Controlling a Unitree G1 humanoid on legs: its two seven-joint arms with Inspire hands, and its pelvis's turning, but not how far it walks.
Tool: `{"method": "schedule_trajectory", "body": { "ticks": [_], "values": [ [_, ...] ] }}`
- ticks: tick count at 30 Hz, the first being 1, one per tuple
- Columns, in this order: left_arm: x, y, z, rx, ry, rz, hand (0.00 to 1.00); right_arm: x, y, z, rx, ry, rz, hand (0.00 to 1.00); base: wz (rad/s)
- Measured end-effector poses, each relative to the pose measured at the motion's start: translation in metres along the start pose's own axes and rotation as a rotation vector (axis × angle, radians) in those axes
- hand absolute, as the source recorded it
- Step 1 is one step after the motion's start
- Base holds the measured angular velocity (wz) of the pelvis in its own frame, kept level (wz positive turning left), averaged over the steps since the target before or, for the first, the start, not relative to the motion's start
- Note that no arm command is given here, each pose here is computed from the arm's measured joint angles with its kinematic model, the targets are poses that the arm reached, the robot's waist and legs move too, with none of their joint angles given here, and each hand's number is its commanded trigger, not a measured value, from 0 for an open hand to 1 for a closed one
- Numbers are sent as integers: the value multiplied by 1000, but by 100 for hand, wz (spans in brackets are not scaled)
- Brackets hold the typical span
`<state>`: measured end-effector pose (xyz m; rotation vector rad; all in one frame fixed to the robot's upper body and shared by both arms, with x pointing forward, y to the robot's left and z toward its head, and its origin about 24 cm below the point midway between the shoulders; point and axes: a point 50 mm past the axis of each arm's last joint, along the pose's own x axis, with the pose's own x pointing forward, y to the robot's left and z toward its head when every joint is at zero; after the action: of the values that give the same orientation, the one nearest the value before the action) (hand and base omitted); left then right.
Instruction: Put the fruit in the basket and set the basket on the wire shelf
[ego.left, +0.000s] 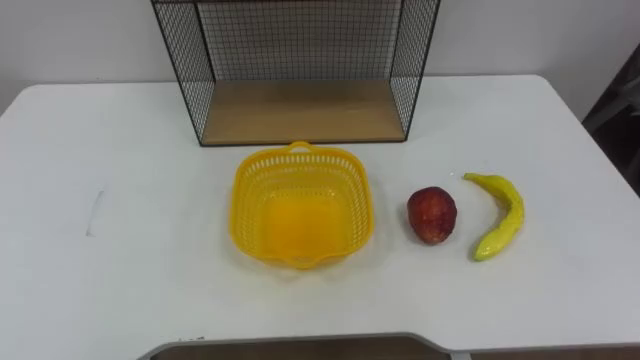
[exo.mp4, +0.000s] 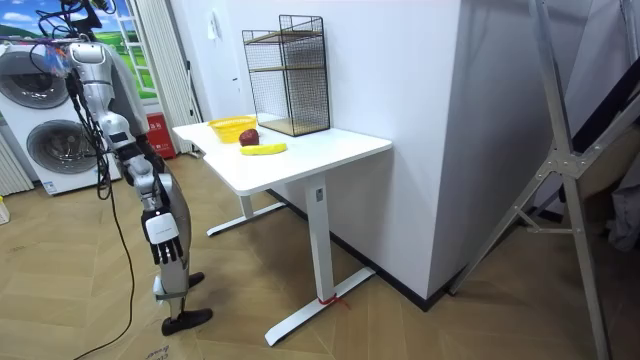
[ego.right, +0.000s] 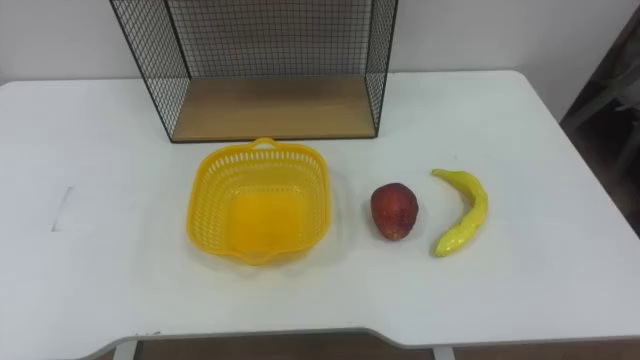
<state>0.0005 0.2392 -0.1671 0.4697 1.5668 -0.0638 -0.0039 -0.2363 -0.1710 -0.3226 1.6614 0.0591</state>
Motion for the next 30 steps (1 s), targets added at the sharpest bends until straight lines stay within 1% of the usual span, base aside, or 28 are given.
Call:
{"method": "schedule_trajectory", "body": {
  "ticks": [10, 13, 17, 20, 22, 23, 24, 25, 26, 28, 29, 30],
  "values": [
    [0, 1, 5, 3, -14, 4, 0, 0, -1, 4, -38, -6, -25, 0, 0],
    [0, 1, 5, 6, -14, 6, 0, -1, -3, 8, 11, -22, -49, 0, 0],
    [0, -2, 4, -4, -13, 2, 0, -1, -5, 10, 122, -43, -78, 0, 0],
    [0, -1, 3, -29, -17, 5, 0, -1, -8, 11, 253, -64, -98, 0, -1],
    [0, -1, 1, -66, -9, 17, 0, -1, -11, 8, 499, -61, -104, 0, 0],
    [0, -1, 0, -72, -8, 21, 0, -1, -11, 8, 560, -65, -103, 0, 0],
    [0, 0, 0, -86, -8, 25, 0, -1, -12, 8, 697, -72, -96, 0, 0],
    [0, 2, -2, -116, -8, 32, 0, -1, -14, 5, 869, -72, -88, 0, 0],
    [0, 2, -4, -130, -9, 37, 0, -1, -15, 6, 950, -76, -84, 0, 0],
    [0, 8, -12, -194, 2, 77, 0, -4, -27, 12, 1247, -115, -90, 0, 0],
    [-1, 9, -14, -207, 7, 90, 0, -4, -29, 11, 1310, -120, -97, 0, 0],
    [-1, 12, -19, -235, 11, 111, 0, -6, -37, 13, 1448, -134, -107, 0, 0]
  ]
}}
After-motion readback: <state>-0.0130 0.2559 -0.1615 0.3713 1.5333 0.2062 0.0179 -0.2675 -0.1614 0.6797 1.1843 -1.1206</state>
